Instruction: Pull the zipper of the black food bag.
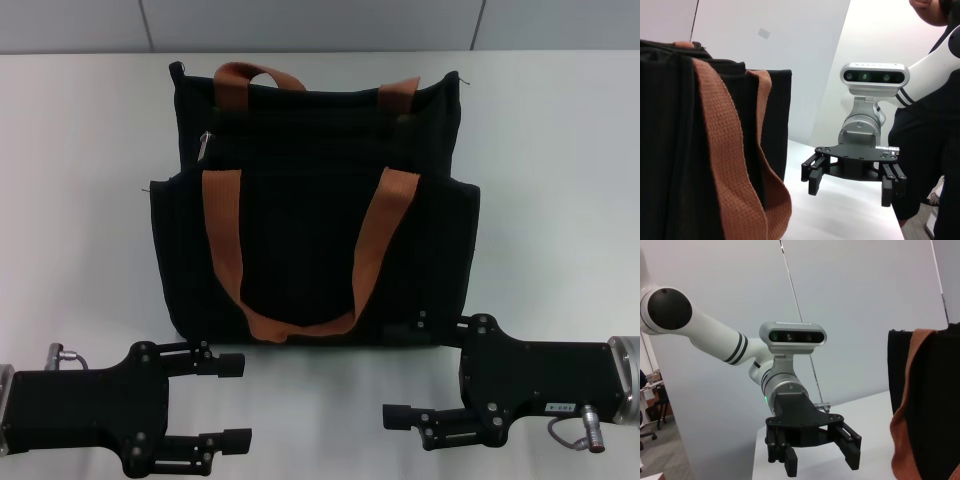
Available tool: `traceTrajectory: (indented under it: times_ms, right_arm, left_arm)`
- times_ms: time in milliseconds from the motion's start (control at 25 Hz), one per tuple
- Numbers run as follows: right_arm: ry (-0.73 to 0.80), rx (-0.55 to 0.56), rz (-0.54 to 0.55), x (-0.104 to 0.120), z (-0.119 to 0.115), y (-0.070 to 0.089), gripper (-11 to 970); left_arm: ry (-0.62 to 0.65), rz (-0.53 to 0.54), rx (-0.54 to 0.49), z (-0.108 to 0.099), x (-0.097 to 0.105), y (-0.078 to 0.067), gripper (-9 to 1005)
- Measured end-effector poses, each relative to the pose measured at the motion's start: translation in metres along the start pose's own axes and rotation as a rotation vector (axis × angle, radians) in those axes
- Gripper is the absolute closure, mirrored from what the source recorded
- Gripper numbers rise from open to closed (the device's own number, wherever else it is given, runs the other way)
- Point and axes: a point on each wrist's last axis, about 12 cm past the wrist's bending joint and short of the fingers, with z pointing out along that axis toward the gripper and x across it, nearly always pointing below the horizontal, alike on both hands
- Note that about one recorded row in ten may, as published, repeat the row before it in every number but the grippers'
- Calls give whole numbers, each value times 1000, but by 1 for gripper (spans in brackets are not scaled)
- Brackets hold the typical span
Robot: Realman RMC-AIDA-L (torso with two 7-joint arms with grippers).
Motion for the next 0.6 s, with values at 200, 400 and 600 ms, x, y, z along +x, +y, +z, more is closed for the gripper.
traceTrajectory:
  times_ms: [200, 400, 600]
  right_arm:
    - [-1, -1, 0, 0, 0, 0, 143]
    - [-2, -4, -1, -1, 0, 0, 143]
    - [-9, -11, -2, -2, 0, 1, 143]
  left_arm:
    - [1, 0, 0, 0, 0, 0, 244]
    - [1, 1, 0, 0, 0, 0, 244]
    - [2, -1, 0, -1, 0, 0, 243]
